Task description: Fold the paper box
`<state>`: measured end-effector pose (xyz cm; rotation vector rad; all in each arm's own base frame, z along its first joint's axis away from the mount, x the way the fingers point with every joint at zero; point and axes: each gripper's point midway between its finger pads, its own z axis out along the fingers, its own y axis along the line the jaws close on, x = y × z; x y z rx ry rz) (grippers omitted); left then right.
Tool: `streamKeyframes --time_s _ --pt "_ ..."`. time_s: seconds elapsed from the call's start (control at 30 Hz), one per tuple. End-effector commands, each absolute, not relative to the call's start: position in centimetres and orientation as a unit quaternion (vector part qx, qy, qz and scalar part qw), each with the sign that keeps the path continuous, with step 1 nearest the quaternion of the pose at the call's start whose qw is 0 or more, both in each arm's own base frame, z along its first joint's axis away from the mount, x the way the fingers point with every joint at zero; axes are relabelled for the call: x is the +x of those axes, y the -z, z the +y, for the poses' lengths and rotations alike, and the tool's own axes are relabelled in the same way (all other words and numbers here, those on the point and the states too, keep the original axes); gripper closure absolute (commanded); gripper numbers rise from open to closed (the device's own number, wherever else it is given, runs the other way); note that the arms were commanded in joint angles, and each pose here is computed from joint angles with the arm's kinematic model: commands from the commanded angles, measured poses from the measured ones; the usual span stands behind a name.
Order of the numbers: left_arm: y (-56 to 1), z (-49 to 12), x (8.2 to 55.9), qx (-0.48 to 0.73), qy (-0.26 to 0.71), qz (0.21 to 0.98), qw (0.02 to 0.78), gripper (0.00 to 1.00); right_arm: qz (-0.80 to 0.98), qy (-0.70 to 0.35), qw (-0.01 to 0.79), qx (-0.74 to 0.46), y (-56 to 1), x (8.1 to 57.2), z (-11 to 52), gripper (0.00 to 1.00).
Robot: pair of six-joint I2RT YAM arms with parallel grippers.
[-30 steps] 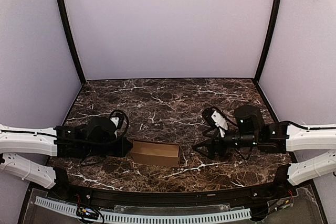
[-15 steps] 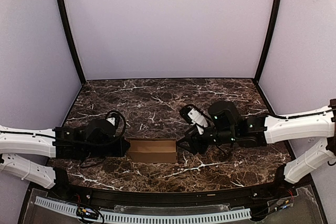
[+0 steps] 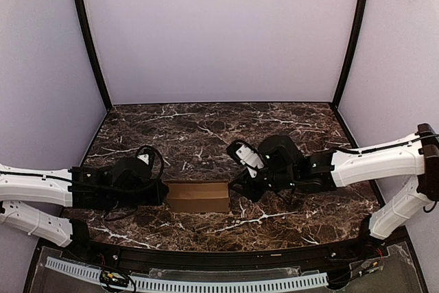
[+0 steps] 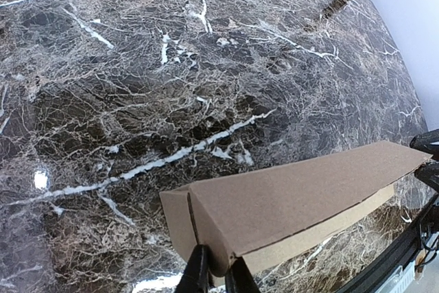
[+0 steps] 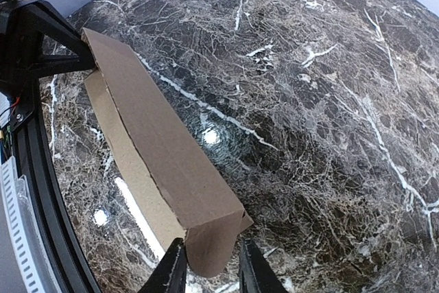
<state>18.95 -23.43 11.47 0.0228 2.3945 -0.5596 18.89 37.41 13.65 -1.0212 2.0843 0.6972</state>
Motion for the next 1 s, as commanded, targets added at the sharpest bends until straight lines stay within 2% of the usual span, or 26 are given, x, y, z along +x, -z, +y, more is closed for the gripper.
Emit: streamKeyframes --time_s 0.0,0.1,0.47,0.97 --pt "-11.0 -22.7 18.8 0.003 0.199 0.921 0.336 0.92 0.808 -0.261 0.348 -0.397 -13.4 18.8 38.1 0.77" --pt "-11.0 -22.6 18.8 0.002 0.198 0.921 0.336 0.92 0.81 -0.256 0.348 -0.396 -13.2 18.8 38.2 0.79" --pt "-10.8 -23.0 18.7 0.011 0.191 0.922 0.338 0.92 0.822 -0.245 0.35 -0.376 -13.7 19.4 38.4 1.0" --pt "-10.5 -23.5 18.8 0.019 0.174 0.923 0.343 0.93 0.837 -0.314 0.321 -0.313 -15.4 18.7 40.1 1.0"
